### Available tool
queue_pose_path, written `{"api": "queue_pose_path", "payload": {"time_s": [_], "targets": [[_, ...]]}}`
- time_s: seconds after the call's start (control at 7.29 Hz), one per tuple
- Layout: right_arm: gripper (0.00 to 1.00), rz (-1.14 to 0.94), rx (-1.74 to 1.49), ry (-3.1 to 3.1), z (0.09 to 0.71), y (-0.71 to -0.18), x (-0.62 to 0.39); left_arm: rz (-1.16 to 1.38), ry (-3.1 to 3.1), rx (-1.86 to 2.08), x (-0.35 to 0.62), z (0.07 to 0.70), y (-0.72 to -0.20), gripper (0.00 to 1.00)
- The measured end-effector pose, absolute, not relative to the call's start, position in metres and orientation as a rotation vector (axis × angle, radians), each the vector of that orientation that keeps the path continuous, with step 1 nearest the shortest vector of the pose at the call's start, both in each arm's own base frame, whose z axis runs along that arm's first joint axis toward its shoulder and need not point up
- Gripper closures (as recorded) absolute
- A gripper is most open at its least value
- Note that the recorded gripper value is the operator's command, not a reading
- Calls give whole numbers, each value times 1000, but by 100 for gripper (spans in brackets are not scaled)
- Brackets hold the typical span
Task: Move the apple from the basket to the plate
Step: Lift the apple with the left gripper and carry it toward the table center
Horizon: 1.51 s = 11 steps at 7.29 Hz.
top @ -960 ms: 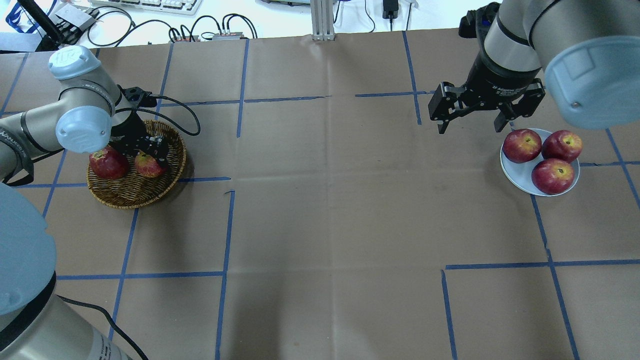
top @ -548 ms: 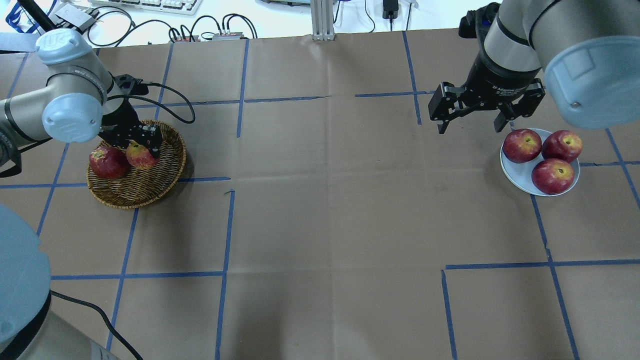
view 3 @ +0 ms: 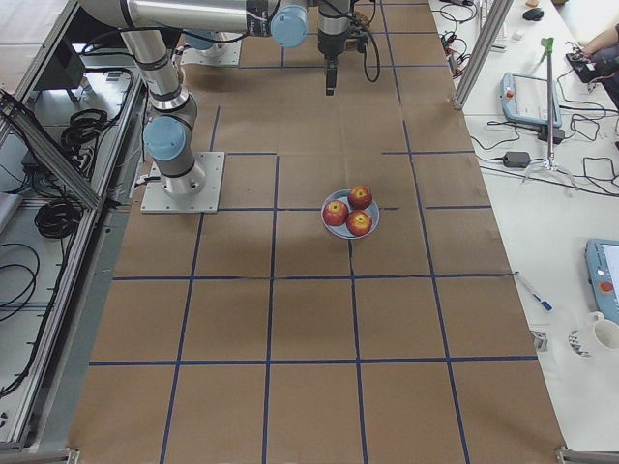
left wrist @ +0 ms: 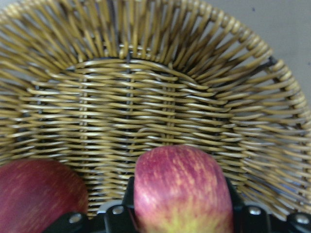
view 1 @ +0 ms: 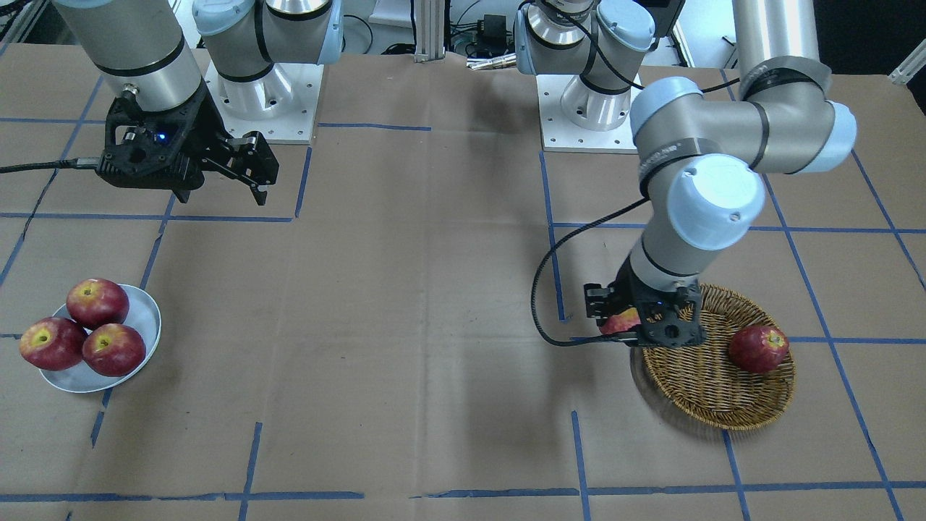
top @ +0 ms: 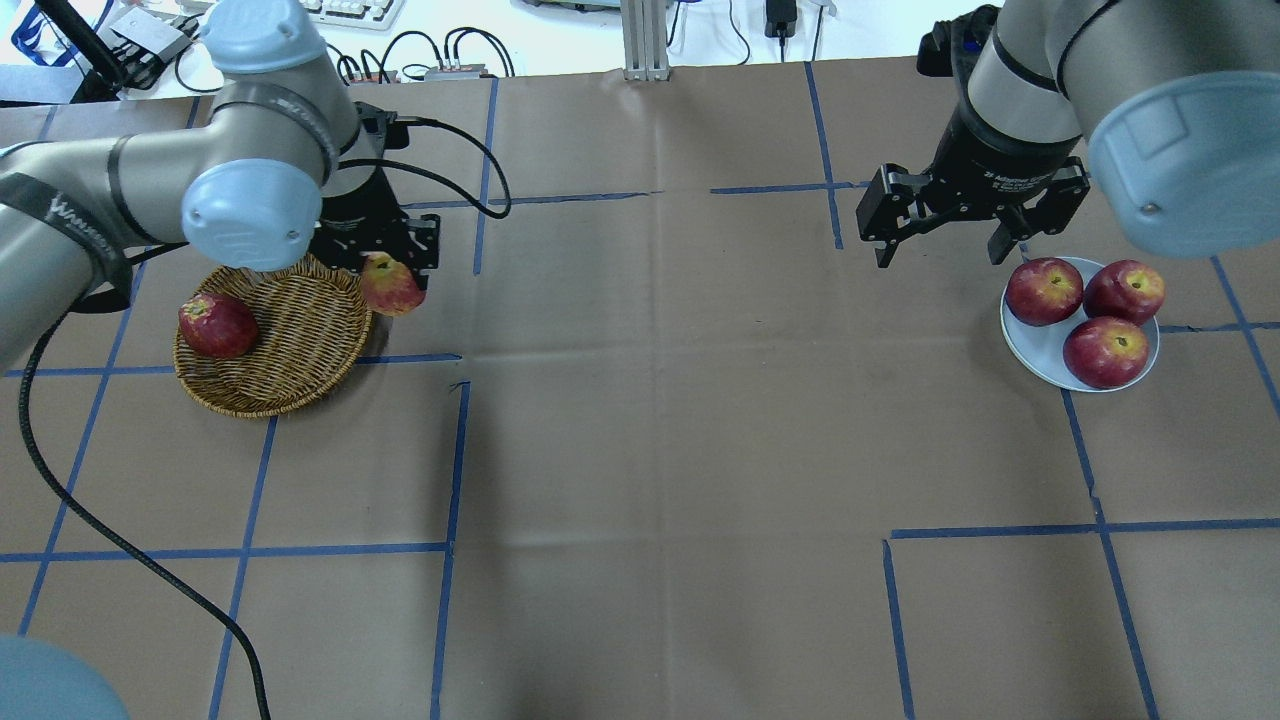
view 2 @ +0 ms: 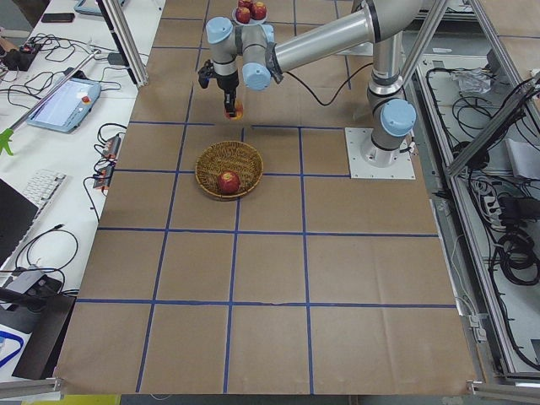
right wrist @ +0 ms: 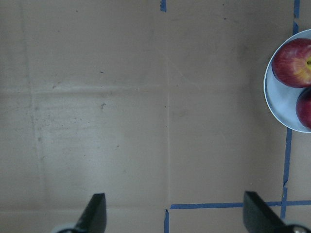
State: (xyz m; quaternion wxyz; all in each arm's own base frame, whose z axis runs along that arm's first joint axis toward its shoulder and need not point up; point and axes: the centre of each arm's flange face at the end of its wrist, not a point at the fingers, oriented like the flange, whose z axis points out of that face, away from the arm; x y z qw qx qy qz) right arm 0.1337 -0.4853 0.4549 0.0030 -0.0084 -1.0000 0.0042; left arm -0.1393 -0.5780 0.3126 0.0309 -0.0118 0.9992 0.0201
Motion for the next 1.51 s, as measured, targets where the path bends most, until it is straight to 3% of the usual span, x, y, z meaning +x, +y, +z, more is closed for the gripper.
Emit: {"api": "queue_pose_path", "payload": {"time_s": [0.41, 0.69, 1.51], "targets": [[0, 10, -26, -3135, 454, -485, 134, 22, 3085, -174, -289, 286, -544, 99], [0, 9, -26, -3135, 454, -485, 134, 2, 3116, -191, -348, 256, -552, 99], [0, 10, -28, -3136, 454, -485, 134, 11, 3120, -152, -379, 203, -582, 94]]}}
